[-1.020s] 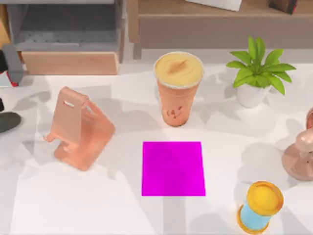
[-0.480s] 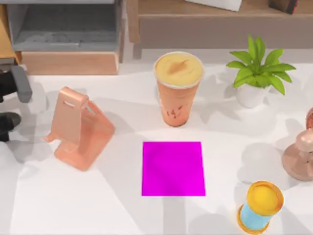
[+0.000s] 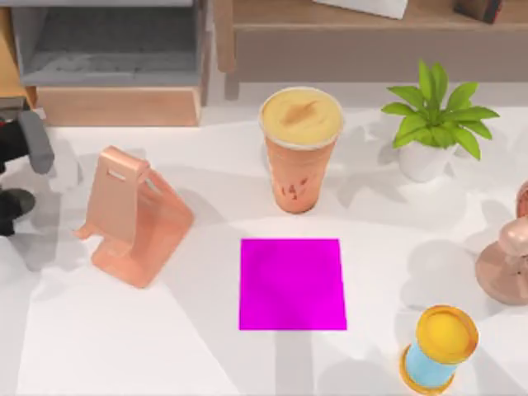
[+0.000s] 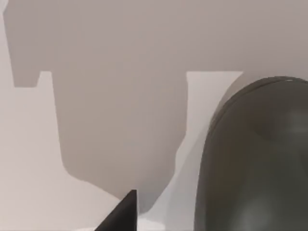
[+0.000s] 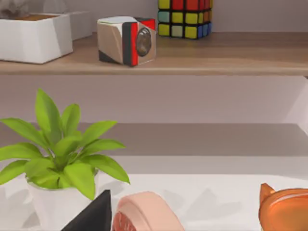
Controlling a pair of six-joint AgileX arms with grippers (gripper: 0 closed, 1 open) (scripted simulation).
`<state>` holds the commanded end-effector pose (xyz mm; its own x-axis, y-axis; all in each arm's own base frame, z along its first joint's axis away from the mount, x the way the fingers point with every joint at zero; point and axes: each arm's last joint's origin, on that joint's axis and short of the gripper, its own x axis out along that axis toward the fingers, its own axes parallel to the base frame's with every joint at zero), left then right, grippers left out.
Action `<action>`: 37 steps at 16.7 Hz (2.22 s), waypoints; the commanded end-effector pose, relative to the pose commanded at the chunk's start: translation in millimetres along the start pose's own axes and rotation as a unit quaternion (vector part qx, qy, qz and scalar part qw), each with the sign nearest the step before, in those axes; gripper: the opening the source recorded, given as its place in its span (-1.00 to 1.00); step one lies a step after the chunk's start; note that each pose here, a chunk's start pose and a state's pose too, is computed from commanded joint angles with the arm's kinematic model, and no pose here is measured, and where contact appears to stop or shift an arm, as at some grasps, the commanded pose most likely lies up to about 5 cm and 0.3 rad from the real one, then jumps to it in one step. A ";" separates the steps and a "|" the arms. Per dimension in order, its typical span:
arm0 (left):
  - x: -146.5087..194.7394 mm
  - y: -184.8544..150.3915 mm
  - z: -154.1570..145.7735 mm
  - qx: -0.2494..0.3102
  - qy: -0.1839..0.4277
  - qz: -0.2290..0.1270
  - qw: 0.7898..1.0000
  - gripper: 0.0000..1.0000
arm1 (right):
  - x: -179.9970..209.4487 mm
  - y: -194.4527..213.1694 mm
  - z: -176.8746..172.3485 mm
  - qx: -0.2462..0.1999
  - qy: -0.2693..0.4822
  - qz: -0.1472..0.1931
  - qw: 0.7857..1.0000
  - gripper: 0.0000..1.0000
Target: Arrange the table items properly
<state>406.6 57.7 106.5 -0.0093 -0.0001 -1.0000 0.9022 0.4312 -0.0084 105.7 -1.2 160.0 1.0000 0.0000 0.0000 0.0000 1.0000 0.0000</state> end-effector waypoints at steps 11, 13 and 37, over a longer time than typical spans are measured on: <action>0.0 0.0 0.0 0.000 0.000 0.000 1.000 -1.00 | 0.0 0.0 0.0 0.000 0.000 0.000 1.000 1.00; 0.0 0.0 0.0 0.000 0.000 0.000 1.000 -1.00 | 0.0 0.0 0.0 0.000 0.000 0.000 1.000 1.00; -145.6 -31.2 48.5 0.135 -0.025 0.050 0.989 -1.00 | 0.0 0.0 0.0 0.000 0.000 0.000 1.000 1.00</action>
<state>400.7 0.5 252.2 0.1017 -0.0178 -0.9947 0.9797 0.1754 0.0970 105.7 -1.2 160.0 1.0000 0.0000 0.0000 0.0000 1.0000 0.0000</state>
